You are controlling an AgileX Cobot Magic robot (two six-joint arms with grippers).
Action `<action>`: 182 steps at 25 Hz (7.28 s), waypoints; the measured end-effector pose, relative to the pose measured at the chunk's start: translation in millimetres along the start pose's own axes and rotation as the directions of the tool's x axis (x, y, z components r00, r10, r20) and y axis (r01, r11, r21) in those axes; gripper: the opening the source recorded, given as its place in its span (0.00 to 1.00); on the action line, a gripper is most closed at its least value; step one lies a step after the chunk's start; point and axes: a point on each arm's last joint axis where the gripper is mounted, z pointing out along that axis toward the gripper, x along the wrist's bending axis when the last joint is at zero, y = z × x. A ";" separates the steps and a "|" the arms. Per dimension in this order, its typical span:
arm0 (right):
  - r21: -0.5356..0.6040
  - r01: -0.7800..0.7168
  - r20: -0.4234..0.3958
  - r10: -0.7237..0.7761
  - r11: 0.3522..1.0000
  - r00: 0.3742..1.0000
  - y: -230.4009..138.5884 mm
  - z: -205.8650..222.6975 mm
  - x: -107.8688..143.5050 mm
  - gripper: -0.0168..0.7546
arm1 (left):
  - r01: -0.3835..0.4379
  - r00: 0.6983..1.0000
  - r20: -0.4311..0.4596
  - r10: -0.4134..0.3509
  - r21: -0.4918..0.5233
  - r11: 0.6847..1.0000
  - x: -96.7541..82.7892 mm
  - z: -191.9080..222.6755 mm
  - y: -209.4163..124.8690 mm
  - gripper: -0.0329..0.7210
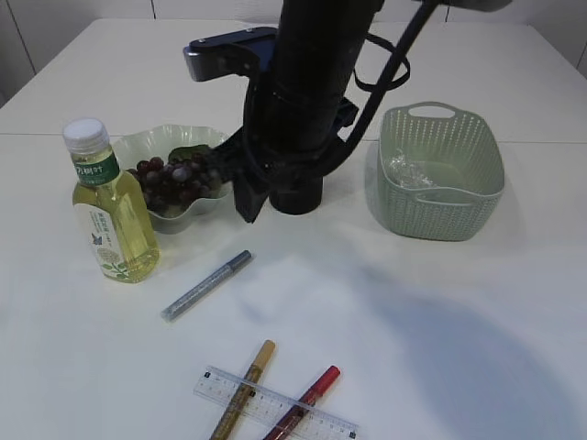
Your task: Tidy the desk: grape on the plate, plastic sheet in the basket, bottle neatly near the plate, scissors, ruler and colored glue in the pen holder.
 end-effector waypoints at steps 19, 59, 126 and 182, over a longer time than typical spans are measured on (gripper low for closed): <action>0.241 0.173 -0.139 -0.142 0.955 0.980 -50.6 57.9 51.3 0.73 | 0.000 1.000 0.000 0.000 0.000 1.000 0.0 0.0 0.0 0.36; 0.209 0.286 -0.184 -0.250 0.935 0.951 -61.4 92.4 87.0 0.73 | 0.000 1.000 0.000 0.000 0.000 1.000 0.0 0.0 0.0 0.36; 0.304 0.322 -0.142 -0.291 0.897 0.946 -69.2 153.4 76.7 0.41 | 0.000 1.000 0.000 0.000 0.000 1.000 0.0 0.0 0.0 0.36; -0.088 0.238 0.011 -0.238 0.967 0.971 -70.8 21.7 76.3 0.40 | 0.000 1.000 0.000 0.000 0.000 1.000 0.0 0.0 0.0 0.36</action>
